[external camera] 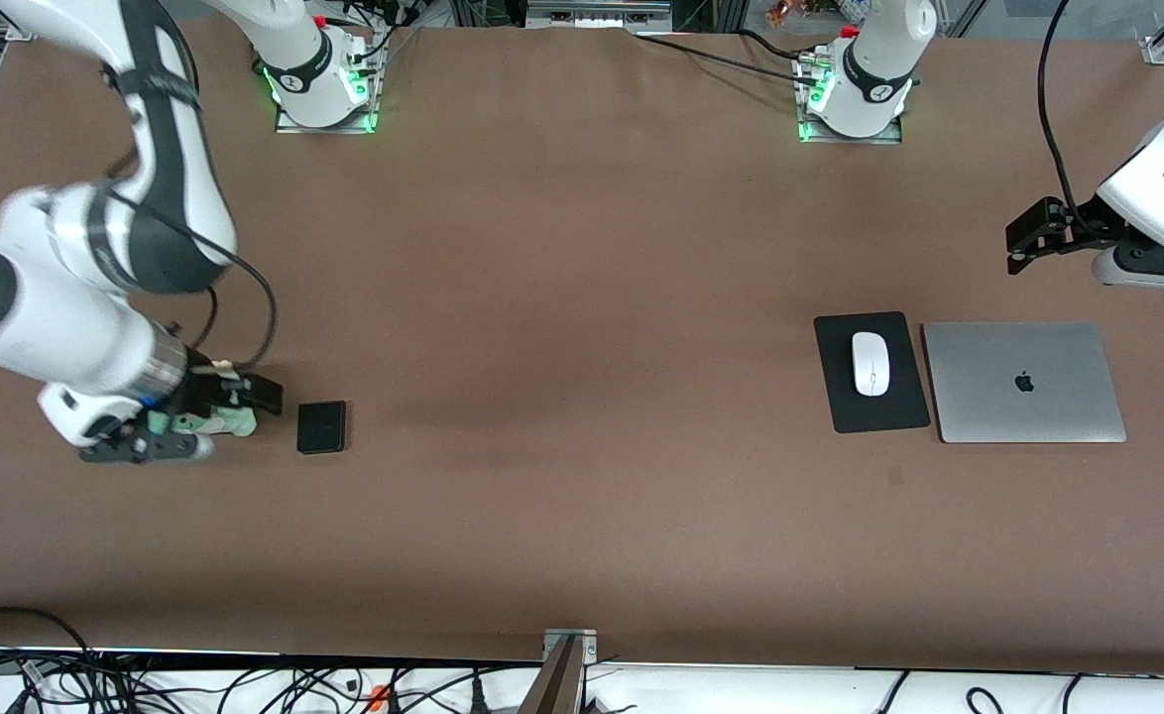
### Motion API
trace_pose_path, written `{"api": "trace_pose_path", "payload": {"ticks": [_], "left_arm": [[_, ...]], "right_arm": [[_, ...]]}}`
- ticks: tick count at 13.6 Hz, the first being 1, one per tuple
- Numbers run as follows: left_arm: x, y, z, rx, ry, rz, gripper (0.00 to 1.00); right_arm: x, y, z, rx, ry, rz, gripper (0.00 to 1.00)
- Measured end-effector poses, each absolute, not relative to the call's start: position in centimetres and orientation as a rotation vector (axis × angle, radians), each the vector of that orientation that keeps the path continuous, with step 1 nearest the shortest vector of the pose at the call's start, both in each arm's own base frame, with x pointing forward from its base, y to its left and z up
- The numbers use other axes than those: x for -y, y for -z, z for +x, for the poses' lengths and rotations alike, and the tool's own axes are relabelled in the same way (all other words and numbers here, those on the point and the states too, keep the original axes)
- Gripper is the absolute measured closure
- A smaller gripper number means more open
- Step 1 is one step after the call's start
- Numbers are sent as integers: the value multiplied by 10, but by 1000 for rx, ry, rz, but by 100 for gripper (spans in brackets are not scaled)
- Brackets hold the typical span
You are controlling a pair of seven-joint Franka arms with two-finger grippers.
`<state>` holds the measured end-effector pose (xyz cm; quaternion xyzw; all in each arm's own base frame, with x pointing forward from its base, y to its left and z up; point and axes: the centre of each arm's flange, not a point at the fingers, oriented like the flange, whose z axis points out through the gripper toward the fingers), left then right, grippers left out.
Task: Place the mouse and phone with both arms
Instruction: 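Lower the phone beside the plush toy and open the right gripper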
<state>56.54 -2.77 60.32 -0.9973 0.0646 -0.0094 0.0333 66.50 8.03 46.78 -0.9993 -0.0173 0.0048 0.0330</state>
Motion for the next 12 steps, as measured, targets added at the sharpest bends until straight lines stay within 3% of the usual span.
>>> {"api": "trace_pose_path", "payload": {"ticks": [6, 12], "left_arm": [[27, -603, 565, -196, 27, -3069, 0], [24, -603, 565, -189, 25, -3069, 0]], "right_arm": [[-47, -597, 584, 52, -112, -3013, 0], [-39, -610, 571, 90, -121, -3047, 0]]}}
